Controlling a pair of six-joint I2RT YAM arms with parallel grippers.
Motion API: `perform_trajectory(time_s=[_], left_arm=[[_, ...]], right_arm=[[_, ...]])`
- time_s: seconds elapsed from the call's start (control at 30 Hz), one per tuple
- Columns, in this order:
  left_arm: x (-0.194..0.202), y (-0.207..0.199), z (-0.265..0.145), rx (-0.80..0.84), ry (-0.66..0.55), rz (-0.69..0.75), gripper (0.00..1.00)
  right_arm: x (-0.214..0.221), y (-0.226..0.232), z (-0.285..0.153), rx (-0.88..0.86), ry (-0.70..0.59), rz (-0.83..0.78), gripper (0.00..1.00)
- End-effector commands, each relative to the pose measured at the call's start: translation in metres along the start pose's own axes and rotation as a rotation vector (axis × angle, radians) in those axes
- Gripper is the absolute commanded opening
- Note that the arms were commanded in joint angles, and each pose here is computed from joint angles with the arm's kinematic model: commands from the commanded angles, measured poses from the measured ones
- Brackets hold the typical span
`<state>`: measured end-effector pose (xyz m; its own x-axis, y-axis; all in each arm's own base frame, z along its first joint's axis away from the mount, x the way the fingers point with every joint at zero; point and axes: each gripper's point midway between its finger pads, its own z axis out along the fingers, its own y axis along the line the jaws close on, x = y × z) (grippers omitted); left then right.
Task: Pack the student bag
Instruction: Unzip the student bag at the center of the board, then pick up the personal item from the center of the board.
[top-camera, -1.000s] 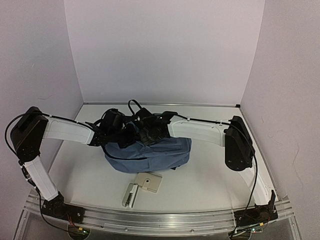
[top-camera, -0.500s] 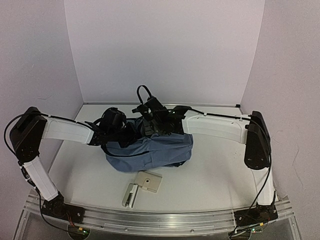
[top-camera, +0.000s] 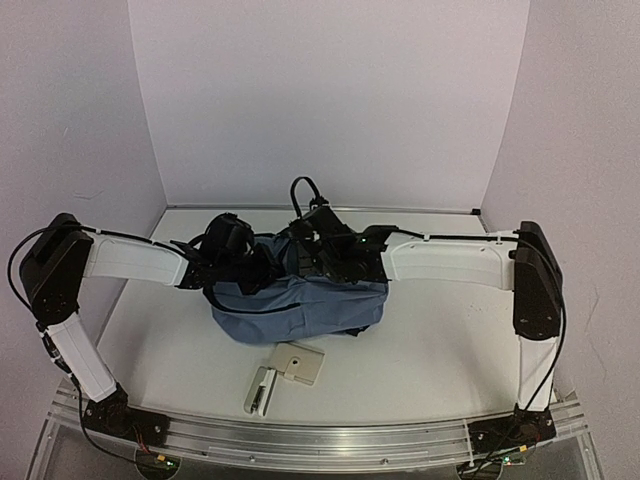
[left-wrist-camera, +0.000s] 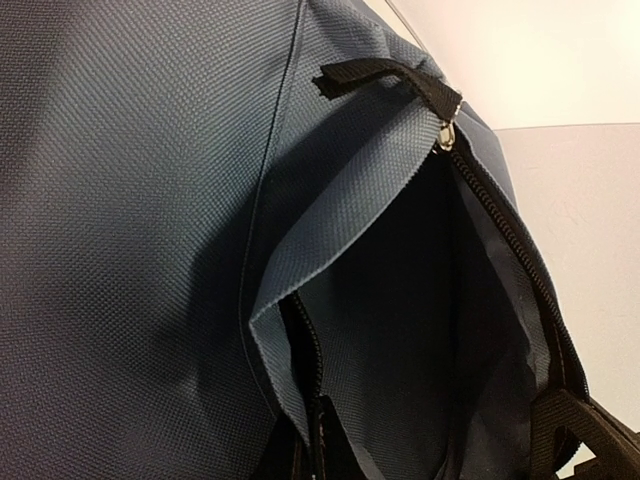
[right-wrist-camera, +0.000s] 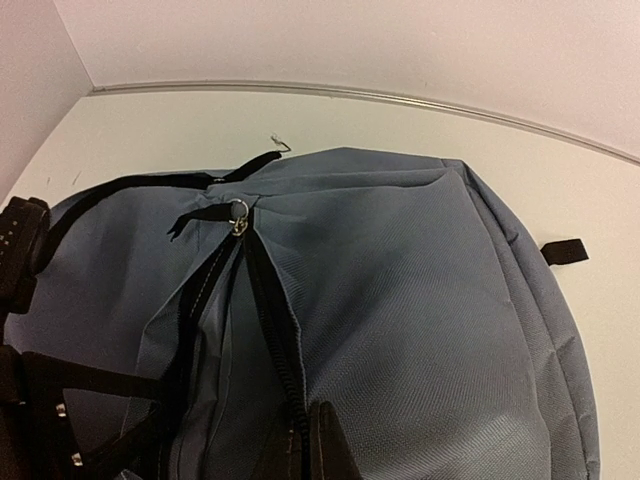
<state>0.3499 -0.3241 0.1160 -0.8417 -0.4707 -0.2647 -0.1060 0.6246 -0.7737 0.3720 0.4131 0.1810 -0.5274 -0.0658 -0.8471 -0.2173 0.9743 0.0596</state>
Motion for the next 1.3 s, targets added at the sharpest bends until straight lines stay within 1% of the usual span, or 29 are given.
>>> perform_trajectory(time_s=[0.0,0.07,0.13,0.23,0.27,0.37,0.47,0.57,0.6,0.67,0.7,0.73,0.77,0.83,0.9,0.97,1.03,1.17,1.23,1.27], left_arm=[[-0.007,0.067,0.001,-0.248,-0.022,-0.011,0.00],[-0.008,0.060,0.003,-0.231,-0.014,0.011,0.01],[-0.013,0.044,-0.001,-0.194,-0.019,0.052,0.06],[-0.028,0.009,-0.020,-0.138,-0.051,0.139,0.25],[-0.033,-0.003,-0.029,-0.121,-0.065,0.173,0.30],[-0.043,-0.038,-0.060,-0.061,-0.102,0.280,0.51],[-0.045,-0.057,-0.092,-0.013,-0.128,0.363,0.60],[-0.033,-0.070,-0.115,0.069,-0.099,0.430,0.68],[-0.025,-0.071,-0.120,0.094,-0.070,0.445,0.69],[-0.013,-0.068,-0.125,0.116,-0.022,0.451,0.72],[-0.007,-0.064,-0.129,0.123,-0.001,0.441,0.72],[-0.002,-0.059,-0.130,0.124,0.012,0.424,0.73],[0.002,-0.053,-0.132,0.124,0.018,0.405,0.74],[0.008,-0.041,-0.138,0.131,0.010,0.370,0.75],[0.011,-0.031,-0.148,0.127,-0.011,0.361,0.76],[0.012,-0.012,-0.154,0.074,-0.035,0.333,0.79],[0.014,-0.007,-0.163,0.074,-0.044,0.325,0.81],[0.018,-0.007,-0.172,0.060,-0.018,0.324,0.83],[0.020,-0.010,-0.173,0.061,0.003,0.325,0.84],[0.022,-0.012,-0.174,0.075,0.011,0.319,0.84]], right_arm=[[-0.103,-0.043,-0.061,0.071,-0.279,0.179,0.00],[-0.100,-0.036,-0.057,0.046,-0.263,0.159,0.00],[-0.094,-0.029,-0.051,0.021,-0.241,0.145,0.00],[-0.087,-0.024,-0.049,-0.009,-0.218,0.134,0.00],[-0.086,-0.022,-0.049,-0.020,-0.211,0.130,0.00],[-0.083,-0.017,-0.048,-0.050,-0.195,0.119,0.00],[-0.080,-0.010,-0.045,-0.083,-0.177,0.110,0.00],[-0.075,-0.003,-0.042,-0.104,-0.161,0.107,0.00],[-0.074,-0.002,-0.041,-0.112,-0.156,0.108,0.05],[-0.074,0.003,-0.041,-0.137,-0.147,0.108,0.25],[-0.074,0.007,-0.042,-0.158,-0.141,0.105,0.38],[-0.076,0.009,-0.045,-0.176,-0.140,0.103,0.48],[-0.078,0.011,-0.048,-0.195,-0.139,0.099,0.56],[-0.082,0.017,-0.058,-0.249,-0.135,0.074,0.66],[-0.086,0.025,-0.075,-0.336,-0.128,0.036,0.71],[-0.084,0.035,-0.094,-0.444,-0.110,-0.023,0.77],[-0.073,0.047,-0.116,-0.583,-0.074,-0.090,0.80],[-0.030,0.059,-0.163,-0.824,0.025,-0.200,0.83],[0.006,0.056,-0.168,-0.885,0.126,-0.208,0.82],[0.022,0.055,-0.170,-0.908,0.180,-0.203,0.80]])
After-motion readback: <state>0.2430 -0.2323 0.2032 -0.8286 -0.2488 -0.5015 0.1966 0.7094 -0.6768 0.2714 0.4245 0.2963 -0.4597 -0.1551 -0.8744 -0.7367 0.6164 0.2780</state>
